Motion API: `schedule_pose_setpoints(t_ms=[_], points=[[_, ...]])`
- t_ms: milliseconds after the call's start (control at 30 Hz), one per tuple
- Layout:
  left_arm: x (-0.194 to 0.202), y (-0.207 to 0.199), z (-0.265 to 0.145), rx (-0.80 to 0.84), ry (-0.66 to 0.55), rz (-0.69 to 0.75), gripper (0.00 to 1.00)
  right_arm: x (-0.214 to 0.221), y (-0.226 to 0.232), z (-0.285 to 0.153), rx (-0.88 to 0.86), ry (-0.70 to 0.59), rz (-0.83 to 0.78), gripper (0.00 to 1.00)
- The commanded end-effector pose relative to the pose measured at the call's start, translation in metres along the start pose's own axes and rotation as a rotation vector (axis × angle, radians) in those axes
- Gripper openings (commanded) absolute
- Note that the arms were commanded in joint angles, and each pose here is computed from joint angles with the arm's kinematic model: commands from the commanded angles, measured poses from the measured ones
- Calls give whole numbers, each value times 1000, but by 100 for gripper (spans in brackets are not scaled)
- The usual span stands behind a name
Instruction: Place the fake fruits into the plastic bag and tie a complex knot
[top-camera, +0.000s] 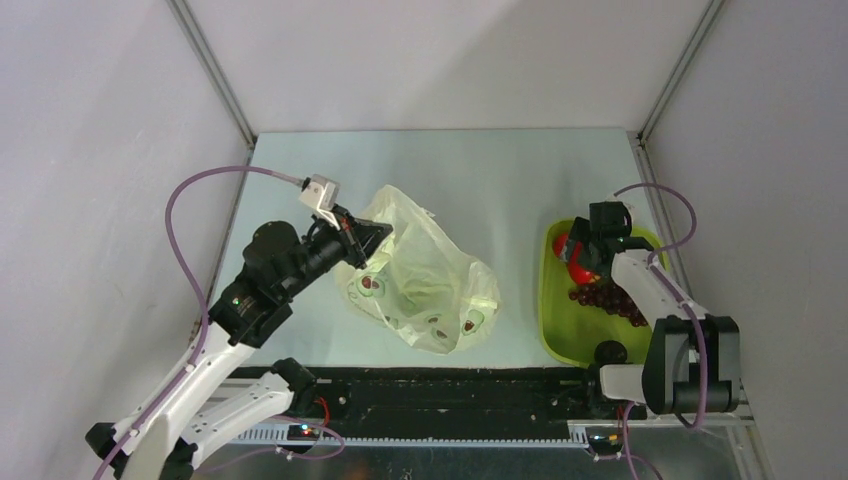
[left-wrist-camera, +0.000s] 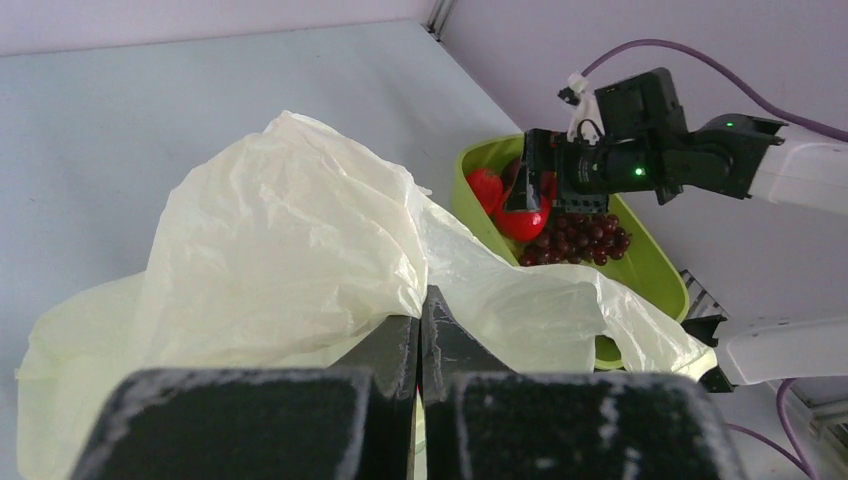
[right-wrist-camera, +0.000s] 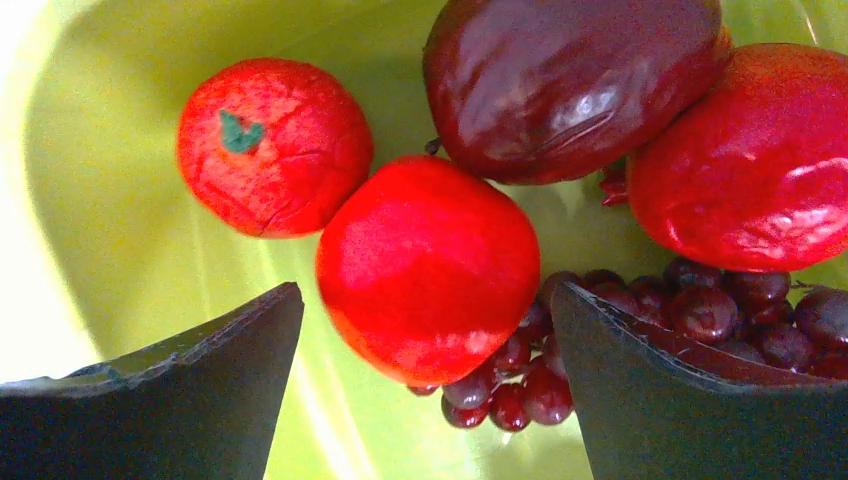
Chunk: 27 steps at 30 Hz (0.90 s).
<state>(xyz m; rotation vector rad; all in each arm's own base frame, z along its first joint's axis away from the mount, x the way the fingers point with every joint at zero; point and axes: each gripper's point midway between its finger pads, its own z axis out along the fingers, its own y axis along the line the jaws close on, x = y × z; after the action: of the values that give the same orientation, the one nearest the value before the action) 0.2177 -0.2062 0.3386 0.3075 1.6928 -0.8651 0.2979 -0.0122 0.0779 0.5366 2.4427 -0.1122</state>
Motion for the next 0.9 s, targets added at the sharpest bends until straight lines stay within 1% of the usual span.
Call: schedule_pose_setpoints(t_ms=[0, 100, 233, 333, 400, 433, 467, 500, 600, 667, 867], points=[[-8, -3, 0, 22, -32, -10, 0, -6, -7, 14, 47, -12, -46, 100], [-8, -2, 0, 17, -31, -12, 0, -2, -6, 22, 43, 7, -90, 99], [-6, -3, 2, 31, -25, -23, 0, -3, 6, 24, -13, 7, -101, 99], [-3, -1, 5, 25, -12, -29, 0, -2, 7, 27, -9, 9, -102, 99], [-2, -2, 6, 30, -6, -31, 0, -1, 5, 29, 9, 12, -97, 95], [-2, -2, 6, 33, -6, -32, 0, -1, 3, 29, 18, 10, -97, 90], [-2, -3, 6, 39, -6, -32, 0, -1, 2, 29, 21, 8, -94, 88], [-2, -4, 6, 42, -4, -33, 0, -1, 2, 28, 25, 8, -93, 82], [-2, -4, 6, 44, -6, -32, 0, -4, 1, 24, 26, -5, -87, 73], [-4, -4, 5, 44, -12, -30, 0, -5, 0, 20, 26, -9, -81, 66], [-6, 1, 3, 17, -24, -15, 0, -5, -3, 1, 27, -21, -39, 56]])
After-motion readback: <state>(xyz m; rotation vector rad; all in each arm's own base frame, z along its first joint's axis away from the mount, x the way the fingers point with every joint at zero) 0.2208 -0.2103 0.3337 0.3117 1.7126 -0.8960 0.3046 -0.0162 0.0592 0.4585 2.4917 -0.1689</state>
